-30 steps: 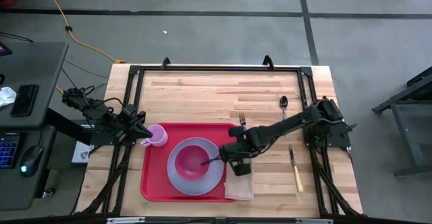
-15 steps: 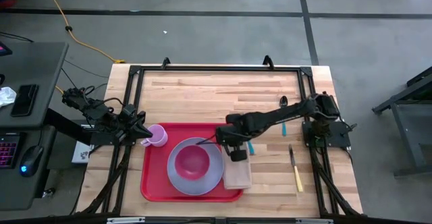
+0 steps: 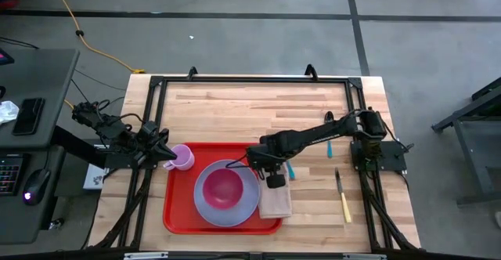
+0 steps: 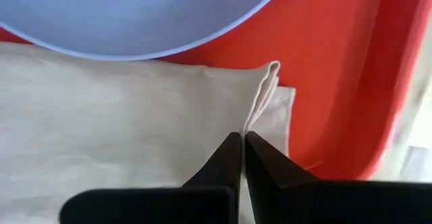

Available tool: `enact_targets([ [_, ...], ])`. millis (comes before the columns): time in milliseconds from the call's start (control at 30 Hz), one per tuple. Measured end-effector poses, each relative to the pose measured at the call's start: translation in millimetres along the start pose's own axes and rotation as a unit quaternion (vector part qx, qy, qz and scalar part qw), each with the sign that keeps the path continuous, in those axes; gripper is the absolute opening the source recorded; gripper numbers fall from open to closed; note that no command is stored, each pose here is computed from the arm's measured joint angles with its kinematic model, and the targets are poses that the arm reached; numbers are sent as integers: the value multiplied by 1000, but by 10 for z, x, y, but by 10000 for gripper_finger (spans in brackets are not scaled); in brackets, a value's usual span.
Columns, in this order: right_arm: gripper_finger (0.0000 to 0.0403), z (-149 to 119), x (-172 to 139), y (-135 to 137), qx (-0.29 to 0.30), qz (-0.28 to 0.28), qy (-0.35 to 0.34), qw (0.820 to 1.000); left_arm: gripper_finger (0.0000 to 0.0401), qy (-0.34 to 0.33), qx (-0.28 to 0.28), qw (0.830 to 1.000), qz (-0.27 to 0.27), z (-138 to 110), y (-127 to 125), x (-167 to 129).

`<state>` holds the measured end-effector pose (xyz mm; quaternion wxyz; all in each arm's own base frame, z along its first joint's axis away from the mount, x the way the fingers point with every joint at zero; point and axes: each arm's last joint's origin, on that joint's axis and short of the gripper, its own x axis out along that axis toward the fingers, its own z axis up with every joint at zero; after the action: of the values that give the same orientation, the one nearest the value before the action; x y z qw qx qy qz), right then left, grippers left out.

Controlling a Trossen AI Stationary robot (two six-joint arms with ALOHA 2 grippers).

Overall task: Set up tray
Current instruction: Put the brown table napkin to the right of the white plate on the red tray

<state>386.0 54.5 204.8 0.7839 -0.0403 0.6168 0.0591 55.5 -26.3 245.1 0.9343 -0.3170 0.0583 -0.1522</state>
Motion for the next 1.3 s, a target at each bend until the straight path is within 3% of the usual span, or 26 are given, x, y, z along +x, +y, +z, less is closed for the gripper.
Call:
enact_targets([
  [500, 10, 7, 0, -3, -11, 20, -4, 1000, 49, 0, 0, 1000, 0, 1, -1, 0],
  [933, 123, -6, -1, -20, -11, -10, 3, 1000, 49, -1, -1, 1000, -1, 2, -2, 0],
  [1300, 193, -23, -5, -38, -21, -40, 14, 999, 49, -4, -1, 1000, 0, 6, -2, 0],
])
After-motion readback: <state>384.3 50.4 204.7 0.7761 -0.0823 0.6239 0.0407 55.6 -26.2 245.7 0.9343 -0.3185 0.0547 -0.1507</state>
